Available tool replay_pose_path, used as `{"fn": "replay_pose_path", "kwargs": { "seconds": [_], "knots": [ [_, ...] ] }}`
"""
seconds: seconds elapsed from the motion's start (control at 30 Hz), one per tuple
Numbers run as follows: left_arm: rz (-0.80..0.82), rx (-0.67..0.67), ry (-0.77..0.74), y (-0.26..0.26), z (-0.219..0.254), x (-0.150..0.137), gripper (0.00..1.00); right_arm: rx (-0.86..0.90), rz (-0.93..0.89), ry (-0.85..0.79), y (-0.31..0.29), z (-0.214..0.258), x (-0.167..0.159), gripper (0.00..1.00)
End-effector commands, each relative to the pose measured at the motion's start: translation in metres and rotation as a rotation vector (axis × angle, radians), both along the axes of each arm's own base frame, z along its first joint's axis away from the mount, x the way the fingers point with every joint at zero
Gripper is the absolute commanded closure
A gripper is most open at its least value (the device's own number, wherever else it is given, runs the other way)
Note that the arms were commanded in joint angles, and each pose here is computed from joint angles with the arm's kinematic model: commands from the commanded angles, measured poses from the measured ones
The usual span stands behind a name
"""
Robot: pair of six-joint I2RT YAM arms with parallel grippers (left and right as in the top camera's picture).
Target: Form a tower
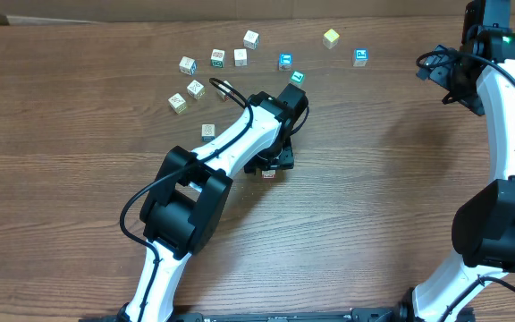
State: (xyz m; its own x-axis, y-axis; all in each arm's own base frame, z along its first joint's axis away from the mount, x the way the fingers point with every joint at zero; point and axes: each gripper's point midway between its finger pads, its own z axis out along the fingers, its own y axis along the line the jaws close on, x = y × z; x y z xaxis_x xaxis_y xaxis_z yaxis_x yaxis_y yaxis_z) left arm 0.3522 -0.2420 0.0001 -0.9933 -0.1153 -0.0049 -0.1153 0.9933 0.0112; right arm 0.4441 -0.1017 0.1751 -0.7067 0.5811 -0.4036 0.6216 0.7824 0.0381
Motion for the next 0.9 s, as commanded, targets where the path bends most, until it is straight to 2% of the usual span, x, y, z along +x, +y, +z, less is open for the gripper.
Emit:
{"fn": "replay_pose_path", "kwargs": {
  "seconds": [0.0, 0.3, 0.37, 0.43, 0.47, 0.87],
  "knots": [
    [-0.032, 0.042, 0.023, 0.01, -0.02, -0.004, 0.34, -0.005, -0.003, -0.015, -0.001, 0.005, 0.001, 0.0],
    [-0.025, -0.014, -0.06, 0.001, -0.019, 0.019, 0.3, -0.005, -0.003, -0.015, -0.001, 0.005, 0.001, 0.0],
    [-0.036, -0.019, -0.069, 0.002, -0.018, 0.023, 0.22, -0.005, -0.003, -0.015, -0.001, 0.005, 0.001, 0.0],
    [-0.069, -0.022, -0.078, 0.003, -0.015, 0.028, 0.03, -0.005, -0.003, -0.015, -0.001, 0.005, 0.001, 0.0],
    [-0.085, -0.025, -0.087, 0.003, -0.012, 0.031, 0.01, -0.005, -0.003, -0.015, -0.001, 0.005, 0.001, 0.0],
    [-0.064, -0.076, -0.246, 0.017, 0.077, 0.1, 0.01, -0.005, -0.003, -0.015, -0.001, 0.005, 0.001, 0.0]
  ]
}}
